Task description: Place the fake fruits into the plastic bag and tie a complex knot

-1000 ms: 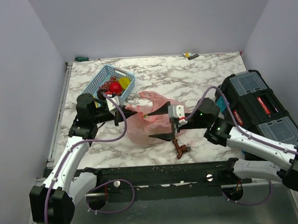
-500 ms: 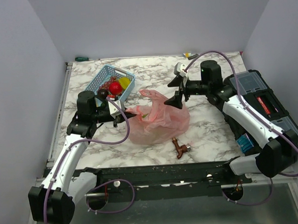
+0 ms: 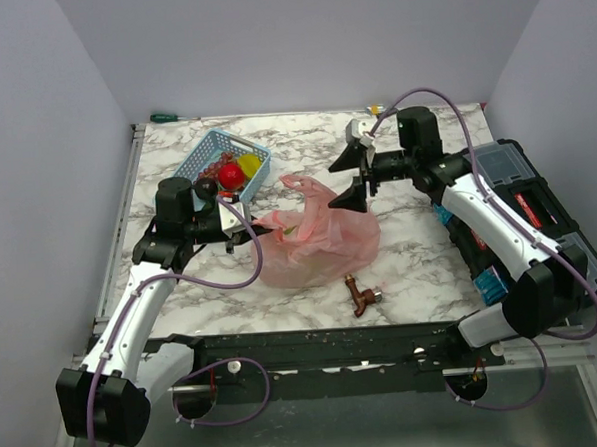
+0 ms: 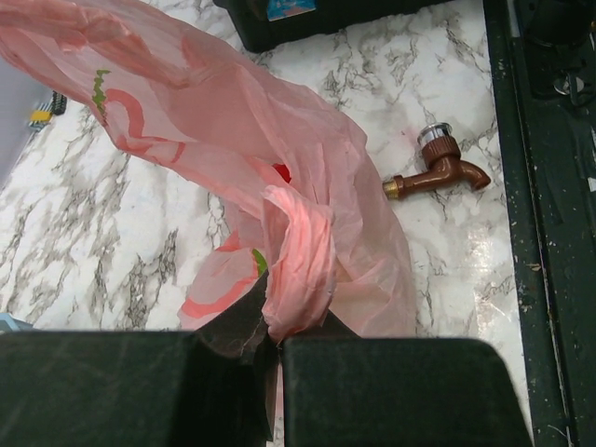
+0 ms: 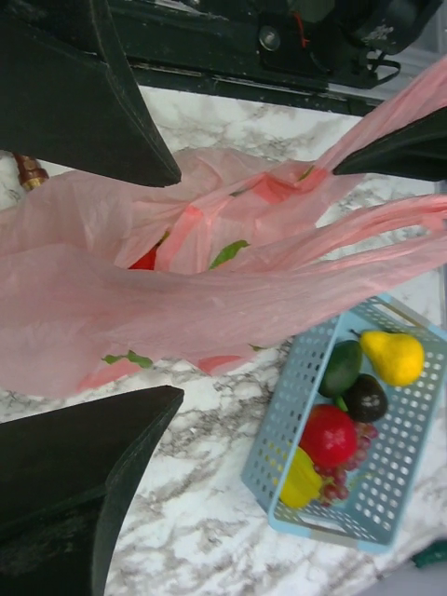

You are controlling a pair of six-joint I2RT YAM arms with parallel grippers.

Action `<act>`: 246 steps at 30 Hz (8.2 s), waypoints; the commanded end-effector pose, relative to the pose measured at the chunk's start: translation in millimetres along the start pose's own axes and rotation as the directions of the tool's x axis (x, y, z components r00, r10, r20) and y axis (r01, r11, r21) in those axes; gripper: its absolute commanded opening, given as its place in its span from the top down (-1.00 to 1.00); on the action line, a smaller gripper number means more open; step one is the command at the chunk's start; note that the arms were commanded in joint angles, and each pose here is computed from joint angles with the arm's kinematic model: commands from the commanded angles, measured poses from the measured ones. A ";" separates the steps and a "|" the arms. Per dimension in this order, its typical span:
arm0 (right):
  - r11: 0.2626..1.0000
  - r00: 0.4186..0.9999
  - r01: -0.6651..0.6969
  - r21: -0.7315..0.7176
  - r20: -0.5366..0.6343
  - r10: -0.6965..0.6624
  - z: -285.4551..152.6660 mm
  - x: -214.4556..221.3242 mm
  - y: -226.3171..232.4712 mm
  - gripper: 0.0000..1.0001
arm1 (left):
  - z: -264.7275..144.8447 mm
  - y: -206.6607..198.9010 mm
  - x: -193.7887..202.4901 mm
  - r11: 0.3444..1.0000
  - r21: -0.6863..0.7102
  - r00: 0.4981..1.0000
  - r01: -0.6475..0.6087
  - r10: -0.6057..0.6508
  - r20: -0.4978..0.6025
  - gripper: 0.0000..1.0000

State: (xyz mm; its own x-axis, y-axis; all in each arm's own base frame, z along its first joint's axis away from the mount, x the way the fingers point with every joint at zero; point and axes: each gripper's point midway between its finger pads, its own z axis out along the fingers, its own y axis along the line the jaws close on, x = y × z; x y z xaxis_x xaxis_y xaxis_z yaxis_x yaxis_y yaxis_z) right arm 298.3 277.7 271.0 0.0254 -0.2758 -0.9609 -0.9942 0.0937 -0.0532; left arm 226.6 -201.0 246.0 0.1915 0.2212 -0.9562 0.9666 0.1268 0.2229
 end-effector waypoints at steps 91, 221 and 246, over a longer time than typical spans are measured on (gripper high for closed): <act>0.914 0.936 -0.351 -0.205 -0.055 0.347 69.7 34.1 45.5 0.75 | 75.4 18.7 -19.2 0.972 -0.031 0.918 0.232 -0.229 -0.322 0.81; 0.933 0.931 -0.357 0.037 0.100 0.352 62.2 18.1 17.1 0.99 | 79.3 -54.7 23.9 0.845 -0.160 0.818 0.511 -0.535 -0.210 1.00; 0.863 0.849 -0.500 -0.069 0.158 0.504 63.0 7.6 58.1 0.99 | 105.5 -5.0 30.2 0.657 -0.113 0.665 0.745 -0.746 0.045 1.00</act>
State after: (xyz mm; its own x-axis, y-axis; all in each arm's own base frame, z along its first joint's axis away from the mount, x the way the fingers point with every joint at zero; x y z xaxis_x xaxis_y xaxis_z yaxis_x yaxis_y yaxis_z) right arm 260.2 329.9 219.0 -0.4769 -0.0960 -0.8737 -0.8666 0.2176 0.4491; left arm 260.0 -283.5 167.6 -0.5969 0.0713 -0.7992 0.7182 0.4916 -0.4925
